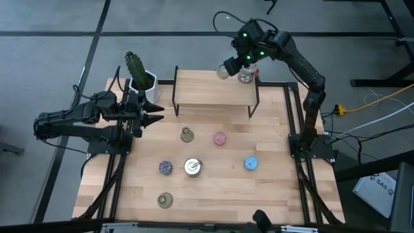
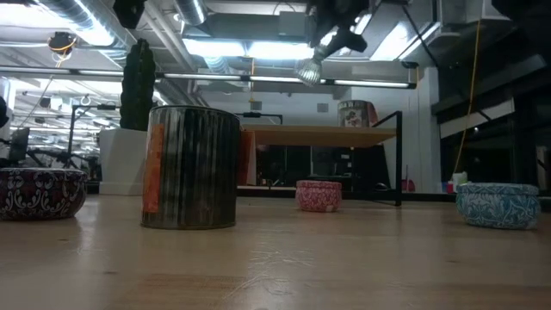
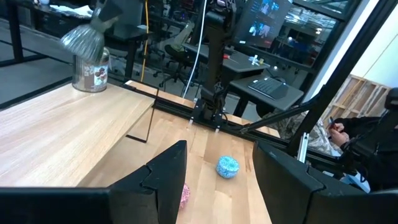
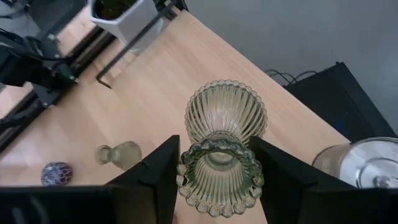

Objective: Pick & Place candle stick holders
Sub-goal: Put the right green glass candle holder on the shelf

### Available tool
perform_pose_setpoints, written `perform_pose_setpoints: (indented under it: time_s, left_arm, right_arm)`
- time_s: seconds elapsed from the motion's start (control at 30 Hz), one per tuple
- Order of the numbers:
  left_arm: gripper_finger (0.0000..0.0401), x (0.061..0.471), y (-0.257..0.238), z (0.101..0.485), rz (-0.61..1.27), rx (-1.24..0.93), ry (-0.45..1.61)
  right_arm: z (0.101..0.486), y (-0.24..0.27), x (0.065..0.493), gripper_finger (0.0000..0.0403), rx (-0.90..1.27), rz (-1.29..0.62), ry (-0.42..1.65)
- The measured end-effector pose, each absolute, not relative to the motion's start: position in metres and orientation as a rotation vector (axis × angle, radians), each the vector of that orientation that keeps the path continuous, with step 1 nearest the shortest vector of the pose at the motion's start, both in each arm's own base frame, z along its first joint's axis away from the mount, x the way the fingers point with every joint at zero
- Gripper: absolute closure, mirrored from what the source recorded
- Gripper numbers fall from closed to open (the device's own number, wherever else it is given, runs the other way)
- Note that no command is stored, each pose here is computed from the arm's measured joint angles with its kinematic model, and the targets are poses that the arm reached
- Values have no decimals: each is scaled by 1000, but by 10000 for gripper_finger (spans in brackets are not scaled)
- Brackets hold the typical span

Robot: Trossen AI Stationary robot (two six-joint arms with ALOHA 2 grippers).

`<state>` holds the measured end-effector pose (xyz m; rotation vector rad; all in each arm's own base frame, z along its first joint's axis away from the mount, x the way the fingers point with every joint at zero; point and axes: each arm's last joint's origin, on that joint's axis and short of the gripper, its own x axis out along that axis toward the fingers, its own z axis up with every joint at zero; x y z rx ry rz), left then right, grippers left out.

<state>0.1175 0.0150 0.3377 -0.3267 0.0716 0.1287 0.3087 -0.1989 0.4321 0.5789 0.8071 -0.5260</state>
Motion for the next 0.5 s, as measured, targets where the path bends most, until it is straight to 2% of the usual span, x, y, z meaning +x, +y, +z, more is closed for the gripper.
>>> perform_pose_setpoints:
  time_s: [0.5]
  left_arm:
    - [221, 118, 15, 337, 129, -326, 73]
  right_arm:
    - [393, -230, 333, 230, 607, -557, 877]
